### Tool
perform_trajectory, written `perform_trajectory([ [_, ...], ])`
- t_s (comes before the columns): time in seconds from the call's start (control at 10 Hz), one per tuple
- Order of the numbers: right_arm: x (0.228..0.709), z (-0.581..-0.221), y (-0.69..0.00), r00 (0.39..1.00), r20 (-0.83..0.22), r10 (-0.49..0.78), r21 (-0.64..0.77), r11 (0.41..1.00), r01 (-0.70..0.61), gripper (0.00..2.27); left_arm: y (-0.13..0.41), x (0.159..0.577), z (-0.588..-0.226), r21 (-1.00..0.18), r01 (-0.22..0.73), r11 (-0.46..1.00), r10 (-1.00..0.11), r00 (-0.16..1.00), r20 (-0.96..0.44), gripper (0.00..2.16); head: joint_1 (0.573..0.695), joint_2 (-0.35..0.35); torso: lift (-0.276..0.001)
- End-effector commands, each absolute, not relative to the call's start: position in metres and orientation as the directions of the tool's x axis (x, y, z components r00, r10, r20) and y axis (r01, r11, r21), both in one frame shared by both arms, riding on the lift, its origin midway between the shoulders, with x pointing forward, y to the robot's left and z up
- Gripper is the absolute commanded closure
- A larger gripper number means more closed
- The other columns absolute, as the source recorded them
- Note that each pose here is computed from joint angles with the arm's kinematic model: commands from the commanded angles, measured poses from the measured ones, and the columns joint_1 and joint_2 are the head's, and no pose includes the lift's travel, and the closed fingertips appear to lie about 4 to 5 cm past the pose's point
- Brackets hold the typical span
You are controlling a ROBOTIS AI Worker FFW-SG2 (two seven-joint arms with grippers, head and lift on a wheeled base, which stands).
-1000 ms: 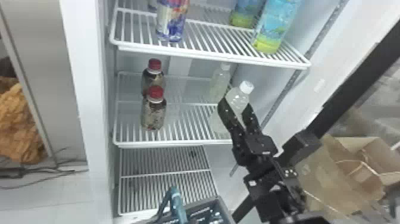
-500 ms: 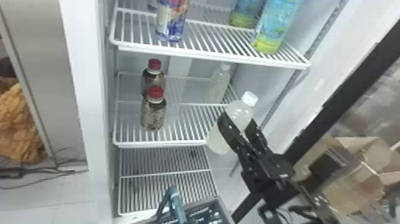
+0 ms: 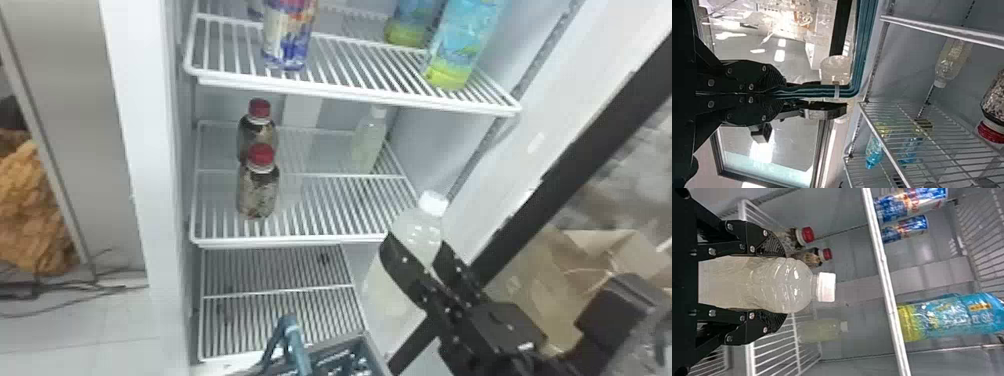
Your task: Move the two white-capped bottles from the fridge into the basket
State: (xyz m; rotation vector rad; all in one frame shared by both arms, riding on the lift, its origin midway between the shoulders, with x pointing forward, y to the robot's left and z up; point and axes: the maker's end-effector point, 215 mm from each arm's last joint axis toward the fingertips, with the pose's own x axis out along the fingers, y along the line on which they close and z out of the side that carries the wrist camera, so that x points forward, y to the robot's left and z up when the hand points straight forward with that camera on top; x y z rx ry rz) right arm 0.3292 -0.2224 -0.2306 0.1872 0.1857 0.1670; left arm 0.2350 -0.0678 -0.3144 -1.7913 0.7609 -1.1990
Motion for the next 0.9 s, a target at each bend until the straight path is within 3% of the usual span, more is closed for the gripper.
perform_trajectory([
  [0.0,0.313,-0.237,-0.215,0.95,-0.24,0.199,0.202,0.968,-0.152,0.76,-0.067,0.235,-0.316,-0.881,-0.036,-0.471,-0.827,0.367,0.427,1.12,0.695,-0.35,-0.26],
  [0.4,0.275,-0.292,-0.192,0.846,-0.463,0.267,0.256,0.953,-0.161,0.76,-0.066,0.236,-0.317,-0.882,-0.036,-0.469,-0.825,0.373,0.424,1.12,0.695,-0.35,-0.26],
  [0.8,0.26,-0.311,-0.195,0.798,-0.543,0.263,0.244,0.958,-0.15,0.76,-0.066,0.236,-0.318,-0.884,-0.033,-0.466,-0.827,0.373,0.421,1.12,0.695,-0.35,-0.26],
])
